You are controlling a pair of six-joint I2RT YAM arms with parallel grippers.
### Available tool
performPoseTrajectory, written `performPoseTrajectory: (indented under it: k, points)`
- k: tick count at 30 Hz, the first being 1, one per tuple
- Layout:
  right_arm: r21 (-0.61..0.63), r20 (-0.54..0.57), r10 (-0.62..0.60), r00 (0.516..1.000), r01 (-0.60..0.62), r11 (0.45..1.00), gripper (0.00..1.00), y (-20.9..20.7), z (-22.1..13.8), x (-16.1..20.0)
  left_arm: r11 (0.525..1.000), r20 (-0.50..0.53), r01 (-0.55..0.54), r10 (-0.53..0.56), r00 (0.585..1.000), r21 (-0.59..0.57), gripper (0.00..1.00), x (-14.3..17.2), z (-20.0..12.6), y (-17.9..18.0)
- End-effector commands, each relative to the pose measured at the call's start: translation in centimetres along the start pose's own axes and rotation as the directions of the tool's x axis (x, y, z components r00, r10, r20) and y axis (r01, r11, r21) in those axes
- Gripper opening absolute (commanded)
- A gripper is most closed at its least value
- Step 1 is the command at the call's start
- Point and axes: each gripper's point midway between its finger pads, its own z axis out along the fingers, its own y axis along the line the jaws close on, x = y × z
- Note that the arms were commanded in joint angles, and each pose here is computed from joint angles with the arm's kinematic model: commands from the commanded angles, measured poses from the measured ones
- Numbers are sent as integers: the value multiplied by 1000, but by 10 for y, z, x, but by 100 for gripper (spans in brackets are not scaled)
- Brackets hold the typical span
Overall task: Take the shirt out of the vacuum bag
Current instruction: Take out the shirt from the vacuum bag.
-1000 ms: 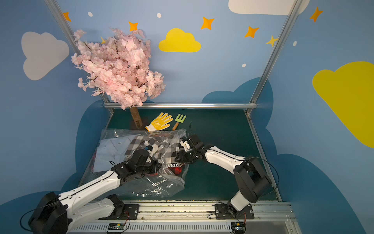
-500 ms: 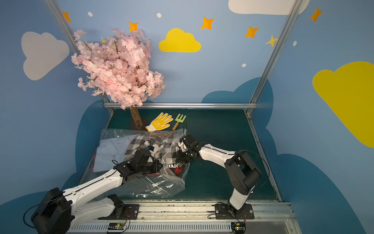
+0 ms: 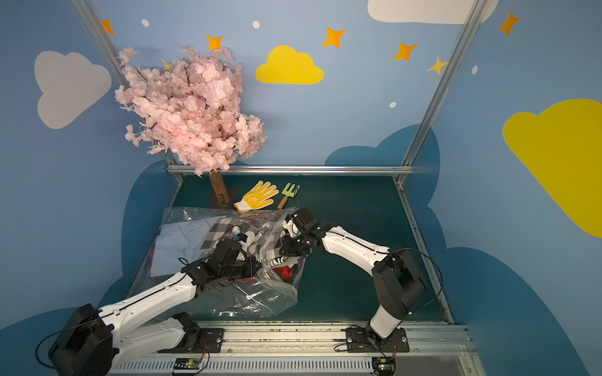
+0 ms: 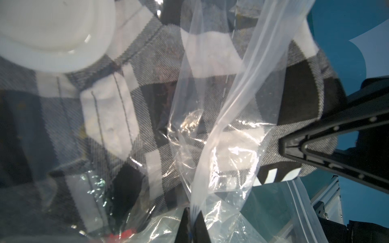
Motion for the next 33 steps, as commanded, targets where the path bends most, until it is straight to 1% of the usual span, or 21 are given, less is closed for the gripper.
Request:
performPoseTrajectory:
  k: [1,3,5,8,10,16,18,22,25,29,33]
  points:
    - [-35,31,-37,999,39,999,8,19,-19,-11,999,-33,-6,4,999,-54,3,8,-1,12]
    - [-31,24,-41,999,42,999,18,20,-21,-10,999,-32,-7,6,999,-53,3,8,-2,12]
    - [-26,11,-40,999,41,999,25,18,-20,-7,998,-33,-7,6,999,-55,4,8,-2,13]
    - [-20,-9,-35,999,35,999,31,16,-19,-4,998,-33,-7,6,999,-57,4,8,-2,14]
    - [-18,-23,-33,999,32,999,32,15,-17,-2,998,-36,-7,5,999,-58,3,9,-1,15]
    - [-5,-53,-15,999,15,1000,28,9,-5,0,998,-39,-8,5,999,-59,3,10,-1,15]
    - [6,-57,-20,998,21,1000,30,10,-6,-1,998,-38,-10,8,999,-59,4,9,-3,15]
    - [8,-54,-45,998,45,999,36,19,-13,-5,998,-36,-10,8,999,-62,4,9,-4,15]
    - [9,-61,-51,997,52,999,38,23,-14,-4,998,-34,-10,8,999,-64,4,9,-5,16]
    - [9,-80,-48,996,49,999,39,23,-7,2,998,-34,-6,4,999,-68,4,9,-5,18]
    - [11,-96,-33,995,35,999,36,17,4,9,998,-30,-3,1,1000,-63,4,8,-6,17]
